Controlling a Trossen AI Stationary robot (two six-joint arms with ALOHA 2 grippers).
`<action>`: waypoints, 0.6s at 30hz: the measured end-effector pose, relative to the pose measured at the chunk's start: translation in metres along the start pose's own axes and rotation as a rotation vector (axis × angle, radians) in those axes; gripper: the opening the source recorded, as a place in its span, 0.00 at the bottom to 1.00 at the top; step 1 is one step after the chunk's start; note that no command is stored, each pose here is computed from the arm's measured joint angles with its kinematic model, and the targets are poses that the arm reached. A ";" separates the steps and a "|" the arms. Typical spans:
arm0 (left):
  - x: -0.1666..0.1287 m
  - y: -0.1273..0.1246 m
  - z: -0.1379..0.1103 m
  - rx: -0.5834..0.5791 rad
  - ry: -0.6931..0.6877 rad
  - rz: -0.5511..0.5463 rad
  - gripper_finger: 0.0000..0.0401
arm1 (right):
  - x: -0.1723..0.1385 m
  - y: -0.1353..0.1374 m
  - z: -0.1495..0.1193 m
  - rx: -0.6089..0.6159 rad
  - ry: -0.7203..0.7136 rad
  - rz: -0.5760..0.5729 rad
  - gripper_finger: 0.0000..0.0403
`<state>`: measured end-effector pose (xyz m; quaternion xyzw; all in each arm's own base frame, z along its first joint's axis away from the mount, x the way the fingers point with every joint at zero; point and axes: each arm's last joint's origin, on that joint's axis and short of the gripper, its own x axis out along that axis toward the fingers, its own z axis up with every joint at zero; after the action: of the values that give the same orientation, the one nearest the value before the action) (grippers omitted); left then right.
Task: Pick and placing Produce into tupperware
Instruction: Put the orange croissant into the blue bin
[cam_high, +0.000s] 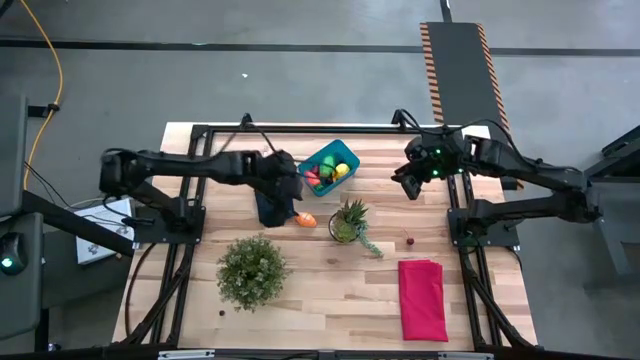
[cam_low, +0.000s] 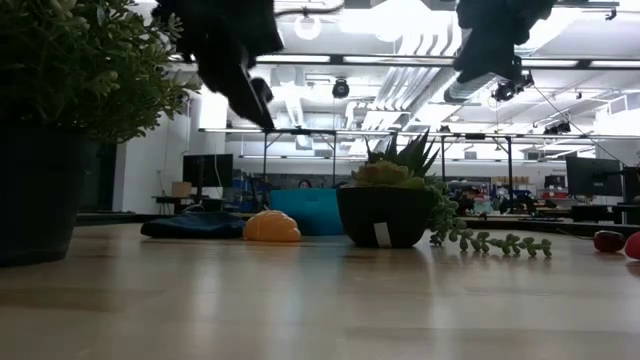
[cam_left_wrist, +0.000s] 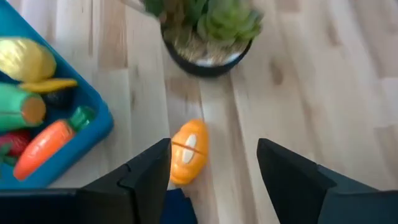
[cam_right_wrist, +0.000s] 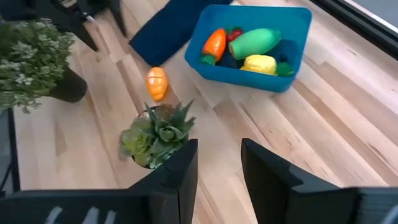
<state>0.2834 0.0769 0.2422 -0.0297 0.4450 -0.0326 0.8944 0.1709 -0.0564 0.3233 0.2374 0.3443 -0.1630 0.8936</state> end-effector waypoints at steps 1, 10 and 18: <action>0.005 0.000 0.000 0.000 0.020 0.008 0.57 | 0.000 0.000 0.000 -0.002 -0.001 0.008 0.28; 0.034 0.006 -0.001 0.022 0.107 -0.003 0.63 | 0.000 0.001 0.002 0.001 -0.013 0.023 0.28; 0.045 0.008 -0.004 0.049 0.135 -0.014 0.72 | 0.000 0.001 0.002 0.026 -0.013 0.024 0.28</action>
<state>0.3074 0.0811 0.2033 -0.0088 0.5030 -0.0519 0.8627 0.1723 -0.0564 0.3248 0.2522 0.3336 -0.1584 0.8944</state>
